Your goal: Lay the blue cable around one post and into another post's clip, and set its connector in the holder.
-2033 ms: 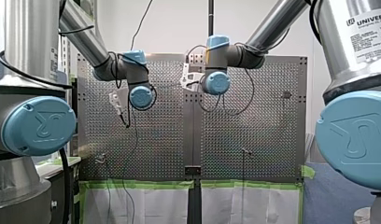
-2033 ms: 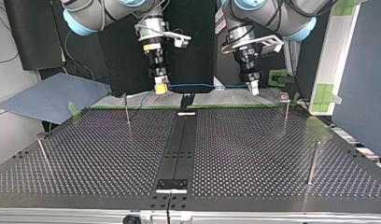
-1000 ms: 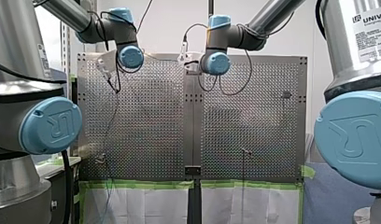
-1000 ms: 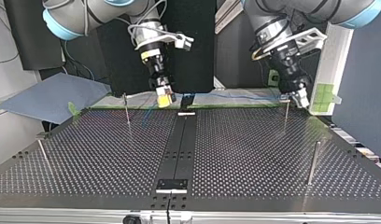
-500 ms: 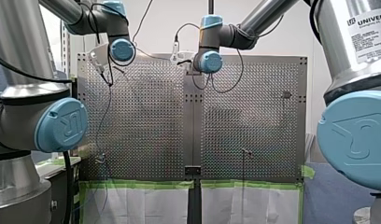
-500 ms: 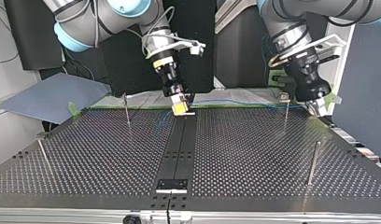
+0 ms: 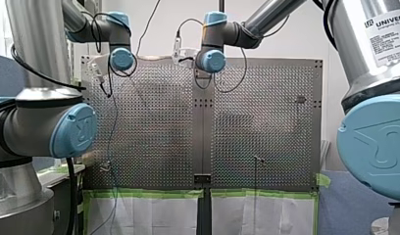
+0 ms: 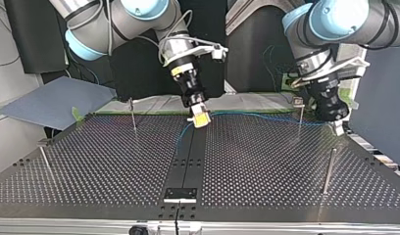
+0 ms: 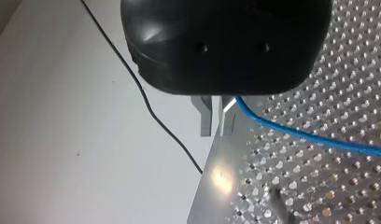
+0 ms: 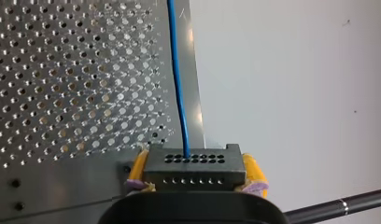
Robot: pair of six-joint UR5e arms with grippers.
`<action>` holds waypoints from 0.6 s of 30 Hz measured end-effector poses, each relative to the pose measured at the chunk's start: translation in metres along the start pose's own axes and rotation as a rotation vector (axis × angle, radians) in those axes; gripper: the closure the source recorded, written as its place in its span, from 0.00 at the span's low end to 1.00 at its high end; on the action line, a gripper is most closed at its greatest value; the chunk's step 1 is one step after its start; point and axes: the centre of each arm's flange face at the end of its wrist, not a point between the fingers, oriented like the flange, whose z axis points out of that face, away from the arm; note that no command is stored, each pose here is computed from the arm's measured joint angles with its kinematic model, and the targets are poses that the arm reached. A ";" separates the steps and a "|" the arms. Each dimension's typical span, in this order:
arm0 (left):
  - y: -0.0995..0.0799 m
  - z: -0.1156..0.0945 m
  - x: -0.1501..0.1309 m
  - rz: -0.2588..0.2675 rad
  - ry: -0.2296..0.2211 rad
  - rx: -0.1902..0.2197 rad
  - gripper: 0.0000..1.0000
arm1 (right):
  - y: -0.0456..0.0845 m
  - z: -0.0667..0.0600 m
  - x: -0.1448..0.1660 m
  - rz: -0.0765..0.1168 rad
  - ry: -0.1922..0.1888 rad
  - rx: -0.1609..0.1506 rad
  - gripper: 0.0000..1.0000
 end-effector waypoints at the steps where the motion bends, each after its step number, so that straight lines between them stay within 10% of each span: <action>1: 0.001 0.005 0.000 -0.001 -0.001 0.001 0.87 | -0.001 0.001 0.001 0.001 0.003 0.001 1.00; 18: 0.012 0.077 -0.046 -0.028 -0.094 0.031 0.87 | -0.010 0.019 0.000 0.000 0.016 0.013 1.00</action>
